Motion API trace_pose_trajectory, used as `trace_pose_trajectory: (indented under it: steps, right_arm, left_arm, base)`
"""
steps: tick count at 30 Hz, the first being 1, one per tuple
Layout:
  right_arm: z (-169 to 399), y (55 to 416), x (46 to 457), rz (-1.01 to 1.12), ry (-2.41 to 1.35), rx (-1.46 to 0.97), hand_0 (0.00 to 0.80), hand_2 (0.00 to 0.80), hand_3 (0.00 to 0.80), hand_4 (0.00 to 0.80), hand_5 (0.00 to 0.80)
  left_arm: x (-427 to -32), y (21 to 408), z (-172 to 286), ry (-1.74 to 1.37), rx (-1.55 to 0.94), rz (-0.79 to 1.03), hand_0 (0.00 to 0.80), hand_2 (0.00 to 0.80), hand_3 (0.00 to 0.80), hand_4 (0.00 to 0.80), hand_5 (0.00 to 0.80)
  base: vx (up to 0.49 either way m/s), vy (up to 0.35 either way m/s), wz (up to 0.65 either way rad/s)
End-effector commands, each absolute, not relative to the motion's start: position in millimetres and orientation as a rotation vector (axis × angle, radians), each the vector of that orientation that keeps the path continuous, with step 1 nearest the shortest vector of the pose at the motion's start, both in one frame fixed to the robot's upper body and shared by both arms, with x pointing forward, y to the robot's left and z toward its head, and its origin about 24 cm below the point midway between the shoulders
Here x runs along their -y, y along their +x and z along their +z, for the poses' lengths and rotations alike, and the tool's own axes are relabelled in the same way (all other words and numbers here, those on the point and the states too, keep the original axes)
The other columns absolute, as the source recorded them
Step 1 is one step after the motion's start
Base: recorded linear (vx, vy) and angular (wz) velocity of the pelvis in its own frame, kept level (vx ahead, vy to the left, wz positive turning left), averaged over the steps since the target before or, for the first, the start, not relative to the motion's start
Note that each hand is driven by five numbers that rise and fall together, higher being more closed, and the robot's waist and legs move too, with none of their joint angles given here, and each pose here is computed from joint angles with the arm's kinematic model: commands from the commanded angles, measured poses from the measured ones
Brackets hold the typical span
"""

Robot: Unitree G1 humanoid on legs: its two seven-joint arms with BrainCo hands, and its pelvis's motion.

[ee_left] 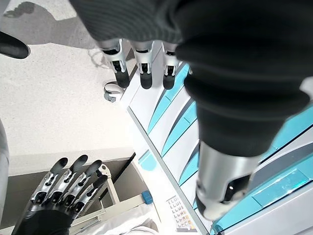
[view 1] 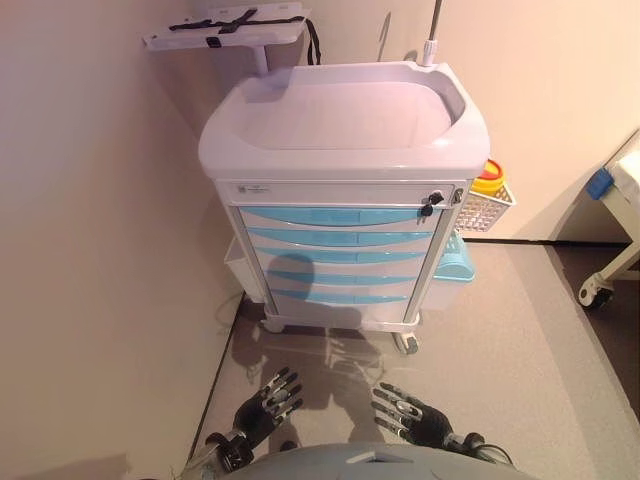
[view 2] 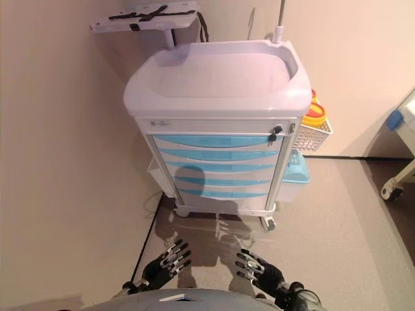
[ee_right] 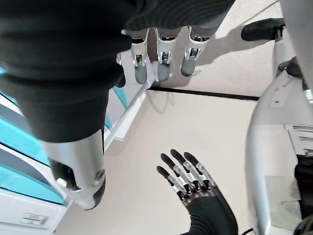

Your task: Open the drawer and pick up the medicine

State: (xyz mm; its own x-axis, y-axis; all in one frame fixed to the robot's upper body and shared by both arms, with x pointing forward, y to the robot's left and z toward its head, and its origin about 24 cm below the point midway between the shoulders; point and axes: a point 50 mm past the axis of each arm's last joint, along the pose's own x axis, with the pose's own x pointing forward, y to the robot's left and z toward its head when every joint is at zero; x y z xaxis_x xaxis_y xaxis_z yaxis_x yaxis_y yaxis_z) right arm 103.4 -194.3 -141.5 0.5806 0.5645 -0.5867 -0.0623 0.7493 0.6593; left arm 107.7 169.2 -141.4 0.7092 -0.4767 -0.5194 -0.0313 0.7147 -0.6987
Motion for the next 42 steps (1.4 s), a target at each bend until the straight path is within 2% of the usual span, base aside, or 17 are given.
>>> trace_pose_trajectory:
  steps: [1, 13, 25, 42]
  right_arm:
    - [-135.0, 132.7, 175.9, 0.436, 0.661, -0.777, 0.000, 0.000, 0.000, 0.000, 0.000]
    - [-135.5, 130.4, 179.4, 0.417, 0.661, -0.775, 0.000, 0.000, 0.000, 0.000, 0.000]
    - [-133.7, 131.9, 186.1, 0.355, 0.633, -0.742, 0.000, 0.000, 0.000, 0.000, 0.000]
    - [-111.1, 170.6, 191.6, 0.344, 0.618, -0.576, 0.000, 0.000, 0.000, 0.000, 0.000]
  left_arm:
    - [-159.9, 137.5, -132.6, -0.785, -0.668, -0.337, 0.000, 0.000, 0.000, 0.000, 0.000]
    - [-156.4, 128.3, -135.5, -0.915, -0.718, -0.359, 0.000, 0.000, 0.000, 0.000, 0.000]
    - [-155.6, 125.1, -136.0, -1.069, -0.706, -0.284, 0.000, 0.000, 0.000, 0.000, 0.000]
    - [-137.5, 211.4, -84.3, -1.323, -0.256, -0.393, 0.000, 0.000, 0.000, 0.000, 0.000]
  base:
    - [0.000, 0.000, 0.00]
    - [0.016, 0.007, 0.00]
    - [0.039, 0.040, 0.02]
    - [-0.077, 0.040, 0.06]
